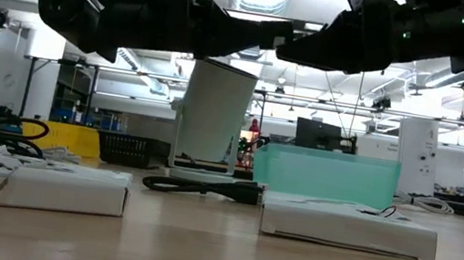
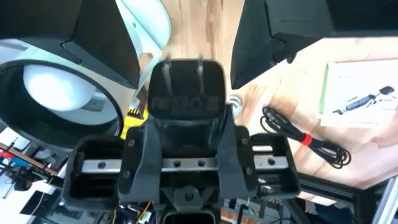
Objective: Pick and place items into bin
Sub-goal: Put the black charger adapter into the yellow bin
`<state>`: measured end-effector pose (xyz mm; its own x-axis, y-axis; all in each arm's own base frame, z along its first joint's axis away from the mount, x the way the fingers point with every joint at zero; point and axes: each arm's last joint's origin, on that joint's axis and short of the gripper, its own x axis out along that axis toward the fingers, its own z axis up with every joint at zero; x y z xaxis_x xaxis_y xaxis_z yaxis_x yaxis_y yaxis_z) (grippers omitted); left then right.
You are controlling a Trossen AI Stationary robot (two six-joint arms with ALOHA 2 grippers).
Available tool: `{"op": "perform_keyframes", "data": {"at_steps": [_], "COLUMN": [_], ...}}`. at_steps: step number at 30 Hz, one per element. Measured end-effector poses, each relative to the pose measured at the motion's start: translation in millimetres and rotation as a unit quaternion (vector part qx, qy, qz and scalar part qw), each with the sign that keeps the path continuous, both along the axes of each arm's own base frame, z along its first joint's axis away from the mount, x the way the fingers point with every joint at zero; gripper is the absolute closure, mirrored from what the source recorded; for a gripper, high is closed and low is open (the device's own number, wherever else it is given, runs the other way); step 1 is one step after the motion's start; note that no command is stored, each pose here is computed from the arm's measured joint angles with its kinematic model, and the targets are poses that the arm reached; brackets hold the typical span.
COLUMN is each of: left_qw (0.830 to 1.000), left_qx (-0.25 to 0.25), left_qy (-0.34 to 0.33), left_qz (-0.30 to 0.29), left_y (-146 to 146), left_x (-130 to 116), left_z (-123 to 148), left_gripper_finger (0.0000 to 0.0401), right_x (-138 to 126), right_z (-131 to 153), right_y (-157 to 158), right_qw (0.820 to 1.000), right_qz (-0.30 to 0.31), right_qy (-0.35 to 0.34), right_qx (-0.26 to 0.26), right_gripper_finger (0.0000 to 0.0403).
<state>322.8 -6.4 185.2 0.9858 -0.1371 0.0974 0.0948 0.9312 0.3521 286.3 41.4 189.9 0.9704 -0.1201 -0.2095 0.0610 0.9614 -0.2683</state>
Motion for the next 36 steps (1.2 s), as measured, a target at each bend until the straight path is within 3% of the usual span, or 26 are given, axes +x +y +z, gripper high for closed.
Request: {"op": "perform_keyframes", "data": {"at_steps": [15,22,27,33,36], "left_qw": [1.0,0.998,0.995,0.993,0.992], "left_qx": [-0.016,-0.028,-0.06,-0.06,-0.079], "left_qy": [0.002,0.043,0.066,0.074,0.074], "left_qz": [-0.011,-0.025,-0.045,-0.076,-0.063], "left_y": [-7.2,-16.8,-28.0,-47.1,-53.3], "left_x": [-2.5,-11.6,-22.2,-27.8,-29.5], "left_z": [4.7,16.4,30.3,32.0,32.9], "left_gripper_finger": [0.0267,0.0267,0.0267,0.0267,0.0267], "right_x": [-9.3,-11.2,-11.3,-11.4,-11.9], "right_z": [-2.1,-2.7,-3.0,-3.5,-4.7], "right_y": [-1.7,-2.0,-2.1,-2.2,-2.3], "right_qw": [0.998,0.997,0.997,0.997,0.997], "right_qz": [-0.004,-0.006,-0.006,-0.007,-0.008], "right_qy": [0.06,0.071,0.073,0.075,0.081], "right_qx": [-0.001,0.004,0.002,0.005,0.008], "right_gripper_finger": [0.017,0.0172,0.0176,0.0177,0.0177]}}
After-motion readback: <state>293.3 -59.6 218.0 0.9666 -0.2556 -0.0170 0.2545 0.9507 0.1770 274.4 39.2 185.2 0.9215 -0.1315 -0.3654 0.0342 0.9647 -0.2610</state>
